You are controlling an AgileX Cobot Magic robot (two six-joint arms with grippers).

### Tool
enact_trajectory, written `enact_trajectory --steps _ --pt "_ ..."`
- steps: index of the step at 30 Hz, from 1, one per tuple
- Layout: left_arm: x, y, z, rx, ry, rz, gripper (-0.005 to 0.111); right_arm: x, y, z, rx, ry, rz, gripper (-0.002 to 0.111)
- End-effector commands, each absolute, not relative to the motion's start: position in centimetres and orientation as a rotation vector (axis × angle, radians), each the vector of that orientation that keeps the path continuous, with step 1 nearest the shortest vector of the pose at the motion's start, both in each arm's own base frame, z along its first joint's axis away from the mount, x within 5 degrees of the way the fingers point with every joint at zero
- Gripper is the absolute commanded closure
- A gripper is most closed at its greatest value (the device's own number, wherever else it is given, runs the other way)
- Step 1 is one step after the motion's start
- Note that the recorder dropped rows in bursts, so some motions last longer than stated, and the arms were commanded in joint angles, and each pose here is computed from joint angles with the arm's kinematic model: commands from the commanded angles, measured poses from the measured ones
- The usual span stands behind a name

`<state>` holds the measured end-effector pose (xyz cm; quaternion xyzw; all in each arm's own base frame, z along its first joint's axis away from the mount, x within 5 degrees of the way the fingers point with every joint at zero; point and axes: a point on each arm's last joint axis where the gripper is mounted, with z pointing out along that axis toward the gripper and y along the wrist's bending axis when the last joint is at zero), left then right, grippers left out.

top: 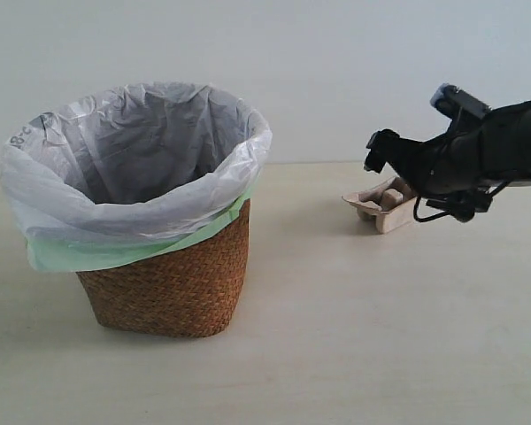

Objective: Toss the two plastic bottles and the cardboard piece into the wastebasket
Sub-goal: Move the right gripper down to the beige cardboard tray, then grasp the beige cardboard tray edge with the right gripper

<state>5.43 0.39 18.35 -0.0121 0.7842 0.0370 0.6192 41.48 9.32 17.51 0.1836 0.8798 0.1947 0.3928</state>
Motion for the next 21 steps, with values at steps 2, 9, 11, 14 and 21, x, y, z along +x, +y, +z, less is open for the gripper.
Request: enact_trajectory --steps 2,9,11,14,21 --pt "5.4 0.3 18.6 -0.031 1.790 0.073 -0.001 44.0 10.1 16.0 0.499 2.230 0.583 0.014" --pt "5.4 0.3 18.6 -0.031 1.790 0.073 -0.001 44.7 9.2 14.3 0.558 2.236 0.444 0.014" --pt "5.4 0.3 18.6 -0.031 1.790 0.073 -0.001 44.7 9.3 13.8 0.558 2.249 0.445 0.014" --pt "5.4 0.3 18.6 -0.031 1.790 0.073 -0.001 44.8 9.3 12.7 0.569 2.272 0.444 0.014" --pt "5.4 0.3 18.6 -0.031 1.790 0.073 -0.001 45.6 9.8 11.1 0.559 2.293 0.478 0.014"
